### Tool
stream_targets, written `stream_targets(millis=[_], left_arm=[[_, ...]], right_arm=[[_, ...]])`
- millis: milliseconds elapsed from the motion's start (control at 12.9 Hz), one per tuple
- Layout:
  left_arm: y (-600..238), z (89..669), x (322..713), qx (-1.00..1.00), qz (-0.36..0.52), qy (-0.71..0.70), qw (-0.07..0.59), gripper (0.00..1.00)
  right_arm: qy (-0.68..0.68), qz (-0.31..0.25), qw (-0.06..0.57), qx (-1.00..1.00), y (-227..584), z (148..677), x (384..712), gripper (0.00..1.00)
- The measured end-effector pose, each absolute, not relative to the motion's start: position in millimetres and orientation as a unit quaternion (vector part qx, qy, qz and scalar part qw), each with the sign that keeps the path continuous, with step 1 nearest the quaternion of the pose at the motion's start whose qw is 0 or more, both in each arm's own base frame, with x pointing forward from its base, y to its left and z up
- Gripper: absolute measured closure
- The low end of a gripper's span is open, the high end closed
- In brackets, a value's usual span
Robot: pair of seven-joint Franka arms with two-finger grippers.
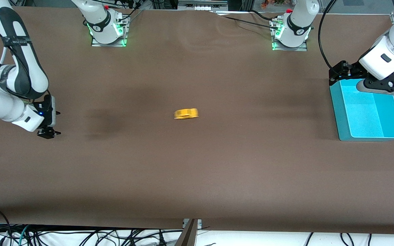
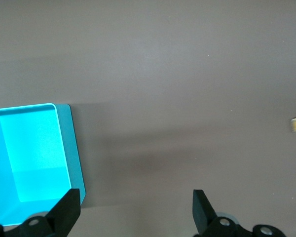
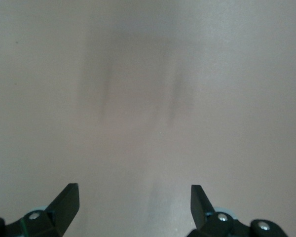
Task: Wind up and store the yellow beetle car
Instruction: 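Open the right gripper to release the car and raise it away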
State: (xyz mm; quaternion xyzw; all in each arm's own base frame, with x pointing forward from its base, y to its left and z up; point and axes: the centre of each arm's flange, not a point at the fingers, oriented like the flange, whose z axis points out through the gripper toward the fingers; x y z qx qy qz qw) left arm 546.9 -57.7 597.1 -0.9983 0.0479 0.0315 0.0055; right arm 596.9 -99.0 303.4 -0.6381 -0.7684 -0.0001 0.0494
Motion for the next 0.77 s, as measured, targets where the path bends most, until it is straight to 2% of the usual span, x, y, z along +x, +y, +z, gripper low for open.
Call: stream_targets(millis=[386, 772], left_arm=[[-56, 597, 547, -0.998, 0.031, 0.046, 0.005, 0.0], [-55, 597, 547, -0.998, 0.032, 0.045, 0.005, 0.0]], right_arm=[[-0.735, 0.003, 0.035, -0.677, -99, 355, 591, 0.0], [-0.685, 0.0, -0.001, -0.729, -92, 461, 570, 0.0]])
